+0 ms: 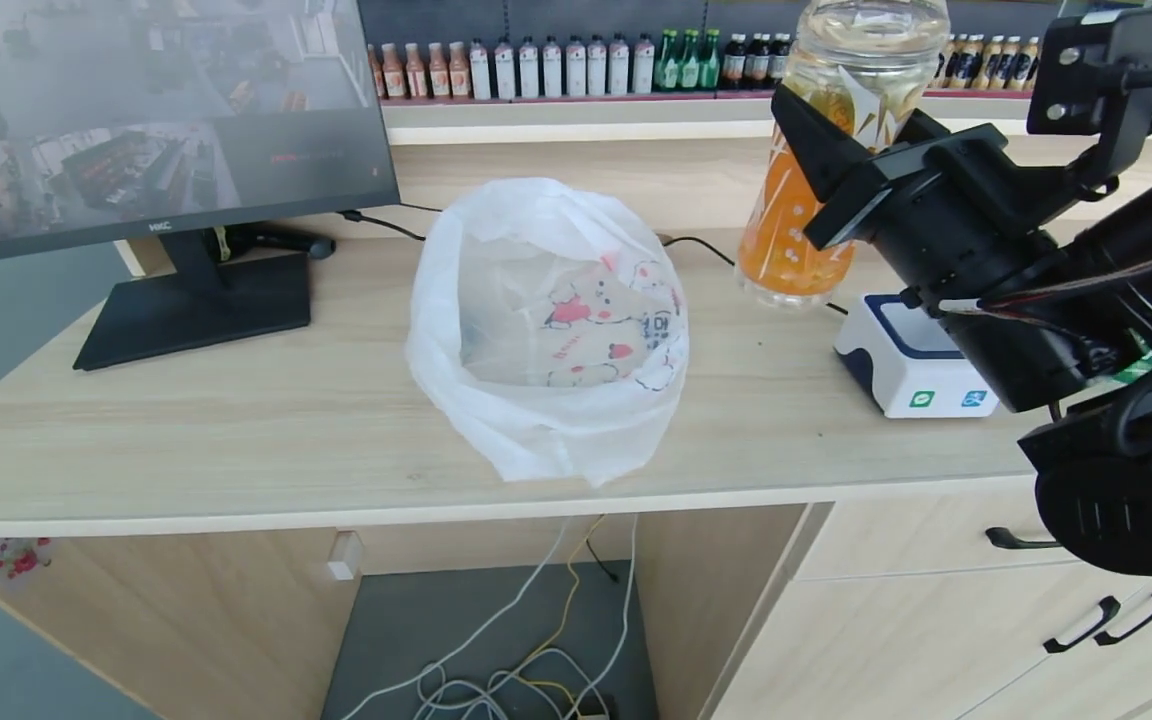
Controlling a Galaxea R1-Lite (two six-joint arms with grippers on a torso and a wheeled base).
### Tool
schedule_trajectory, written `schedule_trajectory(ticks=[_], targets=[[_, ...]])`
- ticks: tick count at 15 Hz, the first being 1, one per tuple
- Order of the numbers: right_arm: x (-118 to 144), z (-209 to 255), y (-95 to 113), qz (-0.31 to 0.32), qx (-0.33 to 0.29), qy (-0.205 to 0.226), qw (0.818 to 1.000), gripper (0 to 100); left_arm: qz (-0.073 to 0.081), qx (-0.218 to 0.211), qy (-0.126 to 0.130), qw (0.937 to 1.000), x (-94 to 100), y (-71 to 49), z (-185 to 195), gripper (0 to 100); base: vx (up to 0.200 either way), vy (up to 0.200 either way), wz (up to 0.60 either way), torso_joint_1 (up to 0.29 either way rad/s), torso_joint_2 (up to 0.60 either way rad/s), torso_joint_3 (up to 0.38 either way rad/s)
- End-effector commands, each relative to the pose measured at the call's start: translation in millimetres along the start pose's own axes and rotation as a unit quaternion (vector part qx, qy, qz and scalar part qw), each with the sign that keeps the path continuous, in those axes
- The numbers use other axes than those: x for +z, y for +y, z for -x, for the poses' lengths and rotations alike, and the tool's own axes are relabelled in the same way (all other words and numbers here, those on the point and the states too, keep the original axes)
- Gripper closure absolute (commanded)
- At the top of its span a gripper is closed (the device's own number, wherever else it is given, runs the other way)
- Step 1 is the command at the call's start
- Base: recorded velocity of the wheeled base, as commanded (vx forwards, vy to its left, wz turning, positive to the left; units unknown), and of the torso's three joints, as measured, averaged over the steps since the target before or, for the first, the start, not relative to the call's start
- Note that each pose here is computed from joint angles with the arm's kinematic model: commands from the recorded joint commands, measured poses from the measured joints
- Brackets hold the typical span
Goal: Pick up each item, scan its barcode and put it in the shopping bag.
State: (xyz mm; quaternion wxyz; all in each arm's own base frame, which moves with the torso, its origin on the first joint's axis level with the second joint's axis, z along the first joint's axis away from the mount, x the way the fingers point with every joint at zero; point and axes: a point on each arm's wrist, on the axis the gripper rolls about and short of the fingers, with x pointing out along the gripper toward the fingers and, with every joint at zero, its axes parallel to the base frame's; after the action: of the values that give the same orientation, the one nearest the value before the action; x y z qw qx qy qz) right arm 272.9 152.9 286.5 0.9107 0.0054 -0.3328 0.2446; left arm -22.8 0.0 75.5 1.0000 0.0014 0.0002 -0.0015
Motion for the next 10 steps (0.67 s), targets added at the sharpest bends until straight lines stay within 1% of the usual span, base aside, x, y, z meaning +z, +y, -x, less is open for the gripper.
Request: schedule_trajectory(ticks=[1, 4, 6, 10], targets=[[-4.4, -0.8, 0.7, 0.0, 0.001, 0.004, 1.0, 100, 0.0, 0.0, 0.0, 1.0, 0.0, 0.0, 0.0, 0, 0.0, 0.2, 0.0, 0.002, 0.01, -0.002], [-4.1, -0.8, 0.6, 0.0, -0.001, 0.003, 1.0, 100, 0.0, 0.0, 0.0, 1.0, 0.0, 0.0, 0.0, 0, 0.0, 0.2, 0.0, 0.001, 0.0, -0.001], [-4.5, -1.1, 0.6, 0.0, 0.0, 0.003, 1.0, 100, -0.001, 0.0, 0.0, 1.0, 0.0, 0.0, 0.0, 0, 0.0, 0.0, 0.0, 0.0, 0.0, 0.0], [-16.0, -6.9, 2.4, 0.0, 0.001, 0.004, 1.0, 100, -0.001, 0.0, 0.0, 1.0, 0.0, 0.0, 0.0, 0, 0.0, 0.0, 0.0, 0.0, 0.0, 0.0]])
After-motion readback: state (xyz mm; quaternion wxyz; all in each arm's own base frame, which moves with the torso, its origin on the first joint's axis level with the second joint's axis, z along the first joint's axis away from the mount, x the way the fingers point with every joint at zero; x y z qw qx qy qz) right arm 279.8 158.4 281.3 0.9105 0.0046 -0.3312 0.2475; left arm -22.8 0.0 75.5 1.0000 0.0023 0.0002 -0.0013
